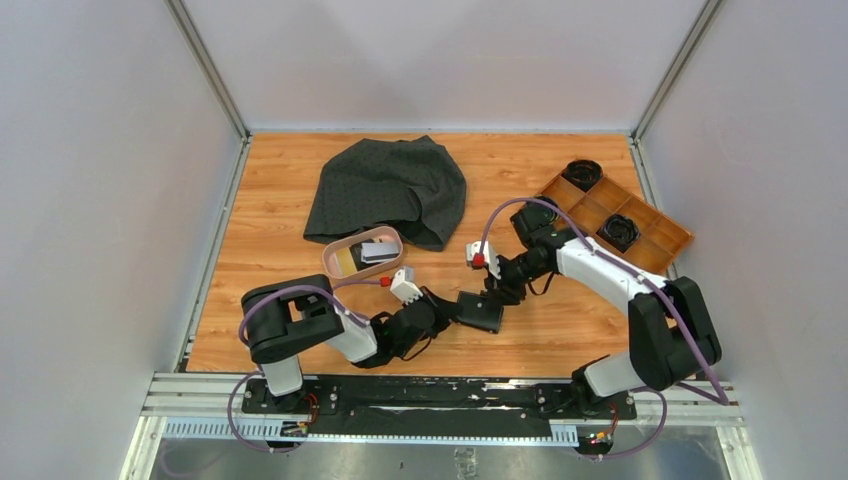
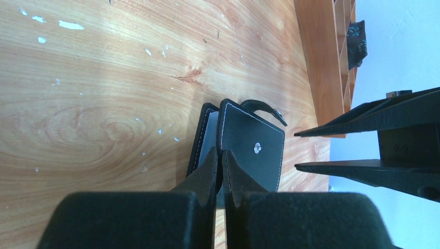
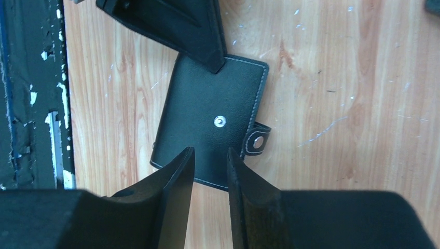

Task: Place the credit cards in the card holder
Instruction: Close the card holder at the center of the board.

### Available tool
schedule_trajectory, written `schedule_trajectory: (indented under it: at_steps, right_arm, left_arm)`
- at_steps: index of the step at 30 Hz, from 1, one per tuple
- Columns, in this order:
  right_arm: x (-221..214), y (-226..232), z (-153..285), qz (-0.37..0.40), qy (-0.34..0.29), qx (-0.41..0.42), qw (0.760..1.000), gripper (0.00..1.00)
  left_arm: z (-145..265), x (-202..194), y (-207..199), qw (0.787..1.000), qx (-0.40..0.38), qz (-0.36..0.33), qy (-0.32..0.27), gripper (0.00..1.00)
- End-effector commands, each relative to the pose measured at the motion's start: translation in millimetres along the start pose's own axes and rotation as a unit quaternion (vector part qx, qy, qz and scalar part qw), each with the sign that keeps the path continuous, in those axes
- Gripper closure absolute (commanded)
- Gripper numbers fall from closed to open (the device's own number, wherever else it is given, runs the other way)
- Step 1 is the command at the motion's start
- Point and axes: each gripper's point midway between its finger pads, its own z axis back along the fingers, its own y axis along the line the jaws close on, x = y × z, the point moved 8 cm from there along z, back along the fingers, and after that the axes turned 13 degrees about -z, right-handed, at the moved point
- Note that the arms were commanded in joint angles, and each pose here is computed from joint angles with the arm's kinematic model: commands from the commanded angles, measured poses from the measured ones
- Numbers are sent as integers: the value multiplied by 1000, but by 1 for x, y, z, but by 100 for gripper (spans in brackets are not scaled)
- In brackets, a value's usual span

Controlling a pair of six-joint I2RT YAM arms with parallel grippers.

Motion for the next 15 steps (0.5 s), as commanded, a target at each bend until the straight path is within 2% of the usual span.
schedule_trajectory:
  at_steps: [1,6,8,12,15]
  right_arm:
    - [-3,7,0,-15,19,36,999,67]
    - [-17,7,-7,-23,53,67,996,70]
    - [-19,4,-9,-33,68,69,995,74]
    - [-27,-1,-13,-47,94,67,992,78]
    - [-28,-2,-12,-50,101,62,992,78]
  left_arm:
    - [-1,-5,32,996,70,-46,-27,100]
    - [1,-2,23,997,41,-62,-28,90]
    - [4,2,20,997,26,-71,-35,82]
    - [15,15,16,994,2,-93,-59,69]
    - [29,29,15,989,-13,-122,-84,65]
